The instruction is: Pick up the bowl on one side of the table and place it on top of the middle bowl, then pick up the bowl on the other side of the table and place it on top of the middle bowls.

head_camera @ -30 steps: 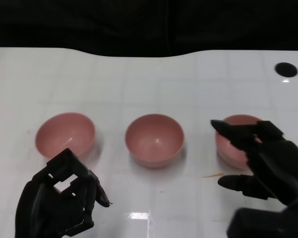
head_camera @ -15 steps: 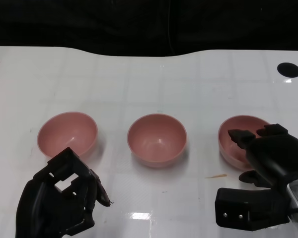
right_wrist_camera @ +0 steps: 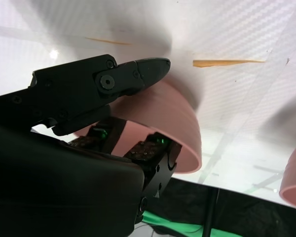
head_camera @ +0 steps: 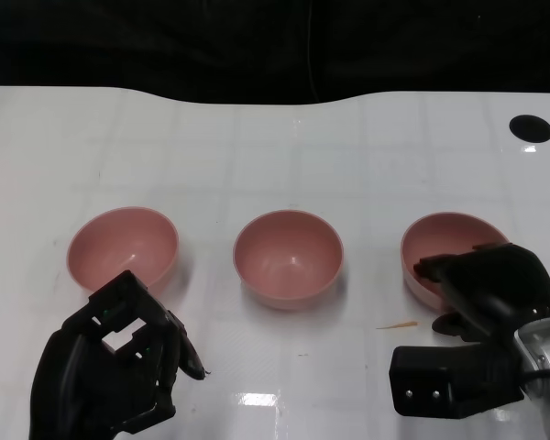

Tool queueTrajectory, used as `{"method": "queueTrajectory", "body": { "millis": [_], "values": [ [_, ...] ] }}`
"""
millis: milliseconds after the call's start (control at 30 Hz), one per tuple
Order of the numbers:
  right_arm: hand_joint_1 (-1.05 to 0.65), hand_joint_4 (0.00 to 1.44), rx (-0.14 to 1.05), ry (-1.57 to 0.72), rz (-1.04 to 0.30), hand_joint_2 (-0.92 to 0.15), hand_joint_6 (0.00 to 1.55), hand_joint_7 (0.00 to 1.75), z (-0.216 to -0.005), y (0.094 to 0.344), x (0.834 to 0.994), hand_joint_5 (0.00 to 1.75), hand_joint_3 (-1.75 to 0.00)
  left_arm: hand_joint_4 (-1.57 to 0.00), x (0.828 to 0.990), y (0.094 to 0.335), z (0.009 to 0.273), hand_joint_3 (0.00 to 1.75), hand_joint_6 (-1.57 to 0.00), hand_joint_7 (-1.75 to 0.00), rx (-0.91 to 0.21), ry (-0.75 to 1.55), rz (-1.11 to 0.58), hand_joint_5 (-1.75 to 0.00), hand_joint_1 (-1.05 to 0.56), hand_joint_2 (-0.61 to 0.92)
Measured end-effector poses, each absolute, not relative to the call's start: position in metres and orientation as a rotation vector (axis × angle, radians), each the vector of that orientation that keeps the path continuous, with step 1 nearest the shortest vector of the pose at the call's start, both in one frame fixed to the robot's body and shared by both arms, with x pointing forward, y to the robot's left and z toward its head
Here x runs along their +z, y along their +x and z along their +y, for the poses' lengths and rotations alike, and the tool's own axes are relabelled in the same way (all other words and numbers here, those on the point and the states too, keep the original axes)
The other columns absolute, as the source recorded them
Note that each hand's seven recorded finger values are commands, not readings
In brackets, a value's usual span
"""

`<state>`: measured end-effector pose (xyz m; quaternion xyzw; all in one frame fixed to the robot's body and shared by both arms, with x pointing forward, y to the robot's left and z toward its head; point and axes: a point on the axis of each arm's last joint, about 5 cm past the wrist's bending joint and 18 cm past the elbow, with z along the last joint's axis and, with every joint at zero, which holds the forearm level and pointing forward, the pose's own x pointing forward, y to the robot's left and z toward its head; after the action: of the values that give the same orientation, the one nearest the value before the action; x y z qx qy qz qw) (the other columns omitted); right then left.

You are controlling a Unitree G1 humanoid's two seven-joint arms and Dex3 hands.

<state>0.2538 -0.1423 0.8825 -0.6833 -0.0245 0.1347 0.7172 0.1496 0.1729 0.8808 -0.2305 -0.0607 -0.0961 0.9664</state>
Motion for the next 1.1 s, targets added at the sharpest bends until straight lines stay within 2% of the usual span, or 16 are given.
{"method": "queueTrajectory", "body": {
  "millis": [67,200,267,333,367,400,433,500,533,600,667,767,933,1100],
  "values": [
    [-0.45,0.67,0.31,-1.516,-0.06,-0.92,1.1,0.14,-0.14,0.258,0.883,1.34,-0.21,-0.77,0.881,0.15,0.173,1.21,-0.73,-1.49,-0.194,-0.466,-0.122,-1.72,-0.37,0.46],
    [-0.39,0.67,0.302,-1.507,-0.091,-0.92,1.12,0.17,-0.135,0.268,0.882,1.44,-0.21,-0.77,0.882,0.15,0.172,1.21,-0.73,-1.5,-0.198,-0.466,-0.125,-1.72,-0.37,0.46],
    [-0.3,0.71,0.298,-1.5,-0.123,-0.92,1.18,0.2,-0.134,0.271,0.879,1.65,-0.1,-0.77,0.882,0.149,0.172,1.2,-0.73,-1.5,-0.195,-0.465,-0.124,-1.73,-0.38,0.46],
    [-0.28,0.72,0.295,-1.494,-0.155,-0.92,1.19,0.21,-0.133,0.274,0.878,1.7,-0.07,-0.77,0.883,0.149,0.172,1.19,-0.73,-1.5,-0.196,-0.465,-0.124,-1.73,-0.39,0.46],
    [-0.25,0.79,0.288,-1.485,-0.175,-0.91,1.1,0.64,-0.133,0.276,0.876,1.72,-0.1,-0.77,0.883,0.15,0.172,1.19,-0.72,-1.5,-0.198,-0.465,-0.123,-1.73,-0.39,0.46],
    [-0.23,0.84,0.271,-1.474,-0.204,-0.9,0.82,1.29,-0.133,0.276,0.874,1.74,-0.13,-0.77,0.883,0.15,0.172,1.19,-0.72,-1.5,-0.198,-0.465,-0.123,-1.73,-0.39,0.47],
    [-0.22,0.86,0.251,-1.458,-0.231,-0.9,0.72,1.51,-0.134,0.277,0.873,1.74,-0.14,-0.77,0.883,0.15,0.172,1.19,-0.72,-1.5,-0.197,-0.464,-0.123,-1.73,-0.39,0.47],
    [-0.2,0.88,0.213,-1.436,-0.284,-0.9,0.66,1.7,-0.134,0.28,0.873,1.75,-0.19,-0.78,0.883,0.15,0.172,1.19,-0.72,-1.5,-0.198,-0.463,-0.123,-1.73,-0.39,0.47],
    [-0.19,0.89,0.192,-1.417,-0.316,-0.8,0.67,1.72,-0.134,0.281,0.875,1.75,-0.38,-0.78,0.883,0.15,0.172,1.2,-0.72,-1.51,-0.197,-0.462,-0.123,-1.74,-0.39,0.47],
    [-0.19,0.91,0.15,-1.372,-0.397,-0.54,0.7,1.74,-0.132,0.284,0.879,1.75,-0.89,-0.78,0.883,0.15,0.172,1.19,-0.72,-1.51,-0.197,-0.463,-0.121,-1.74,-0.4,0.46],
    [-0.19,0.92,0.115,-1.331,-0.462,-0.47,0.72,1.75,-0.13,0.286,0.884,1.75,-1.07,-0.78,0.883,0.15,0.172,1.18,-0.72,-1.51,-0.191,-0.464,-0.118,-1.75,-0.4,0.46],
    [-0.21,0.93,0.092,-1.268,-0.565,-0.45,0.73,1.75,-0.123,0.286,0.895,1.75,-1.12,-0.79,0.883,0.15,0.171,1.21,-0.72,-1.52,-0.186,-0.468,-0.108,-1.75,-0.38,0.45],
    [-0.2,0.92,0.093,-1.162,-0.714,-0.48,0.71,1.75,-0.108,0.284,0.913,1.75,-1.05,-0.78,0.883,0.151,0.171,1.23,-0.72,-1.53,-0.188,-0.472,-0.106,-1.75,-0.37,0.45],
    [-0.25,0.94,0.145,-1.081,-0.78,-0.54,0.74,1.75,-0.092,0.281,0.923,1.75,-1.07,-0.78,0.883,0.152,0.172,1.25,-0.72,-1.51,-0.188,-0.473,-0.111,-1.74,-0.36,0.44]
  ]
}}
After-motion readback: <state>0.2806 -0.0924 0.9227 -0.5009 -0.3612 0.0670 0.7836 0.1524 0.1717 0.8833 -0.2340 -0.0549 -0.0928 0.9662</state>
